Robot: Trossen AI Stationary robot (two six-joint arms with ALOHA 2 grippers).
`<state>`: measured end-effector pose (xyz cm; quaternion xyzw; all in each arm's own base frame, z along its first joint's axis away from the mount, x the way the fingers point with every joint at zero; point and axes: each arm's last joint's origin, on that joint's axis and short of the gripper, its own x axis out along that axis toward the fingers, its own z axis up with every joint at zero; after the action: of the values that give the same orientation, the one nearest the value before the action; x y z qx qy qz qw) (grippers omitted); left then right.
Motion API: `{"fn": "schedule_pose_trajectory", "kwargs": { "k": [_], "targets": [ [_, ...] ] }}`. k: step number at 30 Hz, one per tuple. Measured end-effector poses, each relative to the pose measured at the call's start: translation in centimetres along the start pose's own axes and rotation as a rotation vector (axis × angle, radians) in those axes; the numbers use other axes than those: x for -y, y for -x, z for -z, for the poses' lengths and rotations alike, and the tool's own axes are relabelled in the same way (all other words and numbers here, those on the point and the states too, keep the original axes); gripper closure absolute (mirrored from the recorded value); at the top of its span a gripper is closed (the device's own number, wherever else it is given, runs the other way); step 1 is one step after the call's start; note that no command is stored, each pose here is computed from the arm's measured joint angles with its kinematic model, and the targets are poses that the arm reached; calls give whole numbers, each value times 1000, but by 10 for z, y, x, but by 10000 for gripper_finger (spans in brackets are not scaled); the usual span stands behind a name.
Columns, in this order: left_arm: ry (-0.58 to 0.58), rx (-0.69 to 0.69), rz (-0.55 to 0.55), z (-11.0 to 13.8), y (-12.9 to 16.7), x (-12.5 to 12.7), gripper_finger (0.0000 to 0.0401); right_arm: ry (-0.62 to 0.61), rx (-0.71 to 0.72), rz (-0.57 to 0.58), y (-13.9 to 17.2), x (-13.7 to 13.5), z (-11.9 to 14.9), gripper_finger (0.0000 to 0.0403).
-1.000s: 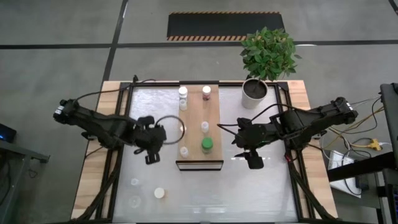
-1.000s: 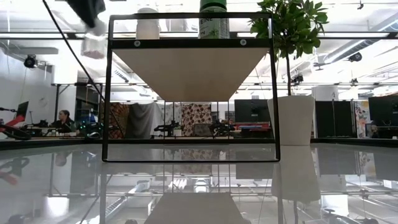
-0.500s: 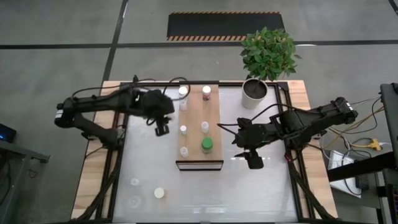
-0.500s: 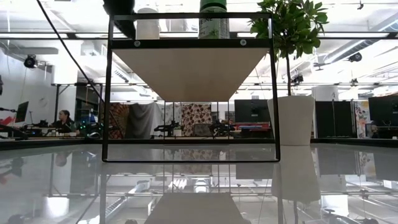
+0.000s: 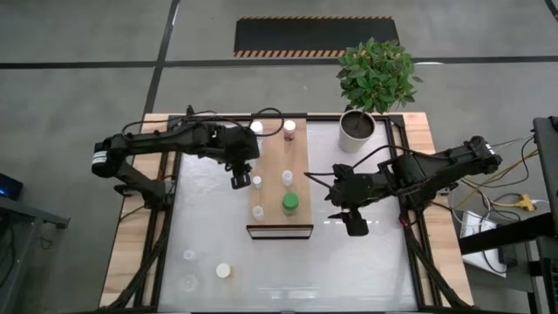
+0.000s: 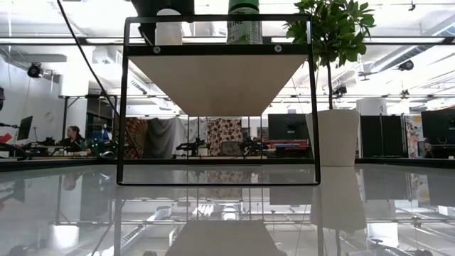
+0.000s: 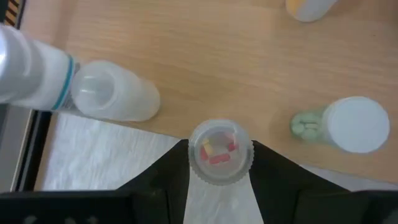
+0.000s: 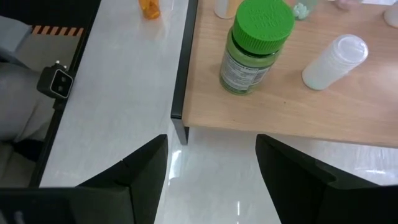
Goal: Pick and place medicine bottles onto shelf by color
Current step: Put the transparent pill bottle on the shelf
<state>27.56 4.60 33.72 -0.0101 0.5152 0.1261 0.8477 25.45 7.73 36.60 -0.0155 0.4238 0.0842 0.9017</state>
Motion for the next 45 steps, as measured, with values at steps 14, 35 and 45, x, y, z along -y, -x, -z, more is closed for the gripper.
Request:
{"fn": "schedule_pose_trajectory", "kwargs": {
  "k": [14,35,45],
  "targets": [
    [11,67,23,-13,-1,1,274,2,-1,1,0,0,0,170],
    [19,60,19,-11,-4,-1,273,2,-16,3,0,0,2,170],
    [22,91,19,-14,-4,-1,270,3,-18,3,0,0,2,170]
  ]
}}
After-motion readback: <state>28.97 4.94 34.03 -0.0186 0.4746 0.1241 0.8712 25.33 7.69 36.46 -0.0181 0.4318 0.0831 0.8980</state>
